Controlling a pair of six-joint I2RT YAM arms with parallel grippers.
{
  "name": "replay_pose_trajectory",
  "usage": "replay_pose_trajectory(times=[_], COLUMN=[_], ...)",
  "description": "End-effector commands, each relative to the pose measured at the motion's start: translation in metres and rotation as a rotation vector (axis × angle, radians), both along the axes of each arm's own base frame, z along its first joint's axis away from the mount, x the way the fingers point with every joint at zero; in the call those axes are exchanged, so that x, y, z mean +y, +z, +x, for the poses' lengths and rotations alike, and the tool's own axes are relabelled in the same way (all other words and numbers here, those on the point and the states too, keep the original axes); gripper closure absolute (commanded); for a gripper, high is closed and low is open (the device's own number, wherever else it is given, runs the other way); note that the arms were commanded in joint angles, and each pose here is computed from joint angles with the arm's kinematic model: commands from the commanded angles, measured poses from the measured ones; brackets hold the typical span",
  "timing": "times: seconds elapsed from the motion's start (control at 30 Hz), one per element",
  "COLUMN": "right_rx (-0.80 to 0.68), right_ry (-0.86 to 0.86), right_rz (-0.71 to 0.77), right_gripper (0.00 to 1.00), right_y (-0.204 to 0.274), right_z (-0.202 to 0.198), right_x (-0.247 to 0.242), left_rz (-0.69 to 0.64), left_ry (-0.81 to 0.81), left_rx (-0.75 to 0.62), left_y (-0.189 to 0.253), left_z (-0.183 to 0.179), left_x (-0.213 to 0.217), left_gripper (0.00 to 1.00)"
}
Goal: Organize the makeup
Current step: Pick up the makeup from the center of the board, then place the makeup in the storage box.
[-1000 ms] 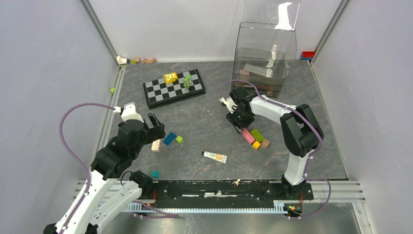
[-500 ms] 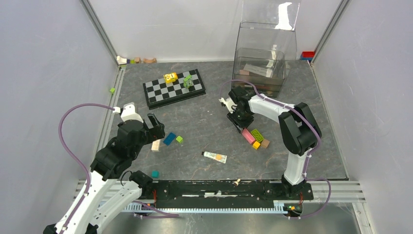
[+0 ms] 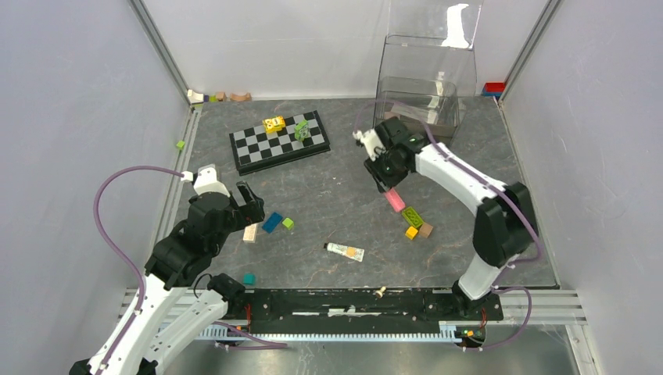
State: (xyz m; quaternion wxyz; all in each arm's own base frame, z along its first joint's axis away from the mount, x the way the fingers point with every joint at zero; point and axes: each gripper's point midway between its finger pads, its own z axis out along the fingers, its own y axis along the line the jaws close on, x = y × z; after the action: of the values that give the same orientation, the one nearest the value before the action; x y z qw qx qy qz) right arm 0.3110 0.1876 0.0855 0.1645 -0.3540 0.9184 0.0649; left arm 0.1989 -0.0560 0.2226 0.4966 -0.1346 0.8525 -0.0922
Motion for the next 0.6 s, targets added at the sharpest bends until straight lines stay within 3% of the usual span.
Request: replay_pose_trajectory(times=[0.0,0.37,0.57], right_rx=[-0.257,-0.929,-1.129], right_ry=[-0.027,-0.382,-0.540], right_rz=[0.192,0.398,0.477], right_gripper=[0.90,1.00,1.00], right_y=[0.107,0.288,0.315], right_z=[0.031,0.117,0.159], right_x=[0.010,-0.046,-0.064], left_rz=[0.015,0.016,0.016], left_ry=[-0.012,-0.012,-0.007], left_rx=[-0.031,-0.029,-0.031], left_y=[0.006,0.005,0.006], left_z=[0.005,0.005,0.005], left_x=[0.000,0.000,0.001], left_gripper=[0.00,0.00,0.00])
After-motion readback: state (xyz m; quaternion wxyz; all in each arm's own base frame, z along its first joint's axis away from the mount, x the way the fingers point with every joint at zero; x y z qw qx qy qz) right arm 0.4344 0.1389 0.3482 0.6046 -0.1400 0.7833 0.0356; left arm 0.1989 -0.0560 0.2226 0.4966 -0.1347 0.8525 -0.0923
